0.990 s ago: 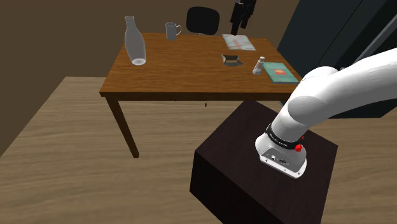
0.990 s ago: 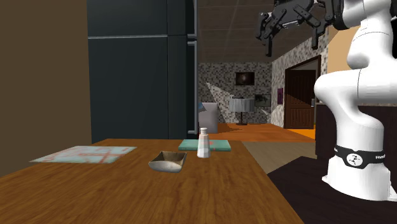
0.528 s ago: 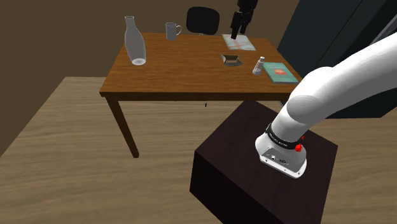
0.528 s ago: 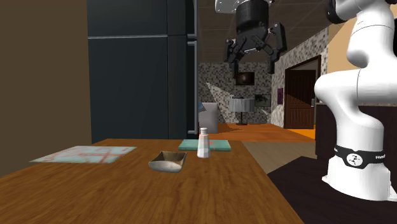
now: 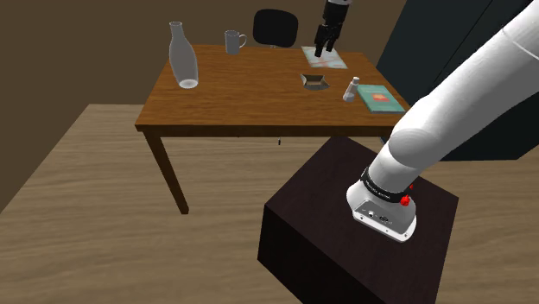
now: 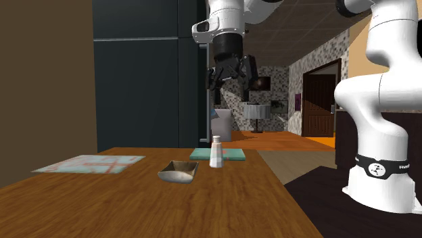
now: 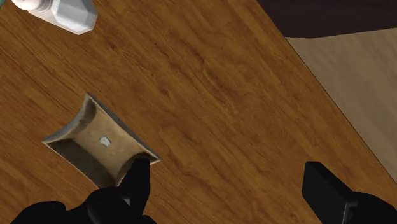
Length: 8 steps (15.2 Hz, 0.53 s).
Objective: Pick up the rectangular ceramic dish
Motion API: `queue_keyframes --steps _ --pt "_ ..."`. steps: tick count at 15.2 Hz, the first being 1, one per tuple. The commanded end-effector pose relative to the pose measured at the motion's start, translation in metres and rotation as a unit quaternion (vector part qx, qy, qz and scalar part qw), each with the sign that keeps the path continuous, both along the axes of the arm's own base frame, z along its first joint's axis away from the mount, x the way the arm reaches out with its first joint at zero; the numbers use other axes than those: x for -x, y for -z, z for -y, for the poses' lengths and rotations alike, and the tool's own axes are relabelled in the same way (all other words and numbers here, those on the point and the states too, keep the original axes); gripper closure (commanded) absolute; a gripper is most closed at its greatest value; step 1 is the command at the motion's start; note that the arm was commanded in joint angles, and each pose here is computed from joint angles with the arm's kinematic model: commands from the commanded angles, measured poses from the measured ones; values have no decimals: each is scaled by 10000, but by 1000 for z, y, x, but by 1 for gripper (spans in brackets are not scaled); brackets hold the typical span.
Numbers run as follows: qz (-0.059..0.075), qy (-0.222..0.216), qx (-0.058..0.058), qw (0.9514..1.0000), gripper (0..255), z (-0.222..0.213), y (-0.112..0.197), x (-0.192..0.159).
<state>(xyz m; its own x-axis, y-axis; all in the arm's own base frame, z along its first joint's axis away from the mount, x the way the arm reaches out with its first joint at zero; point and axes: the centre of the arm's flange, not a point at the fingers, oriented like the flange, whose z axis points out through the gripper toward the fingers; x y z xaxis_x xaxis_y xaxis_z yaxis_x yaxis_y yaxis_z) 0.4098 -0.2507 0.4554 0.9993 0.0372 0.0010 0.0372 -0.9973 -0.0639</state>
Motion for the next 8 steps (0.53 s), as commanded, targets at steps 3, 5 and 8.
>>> queue_keyframes --steps 3,5,8 --pt "-42 103 -92 9999 0 44 29 -16" --pt "-63 156 -141 9998 0 66 43 -24" --pt "-95 236 -215 9994 0 100 66 -35"
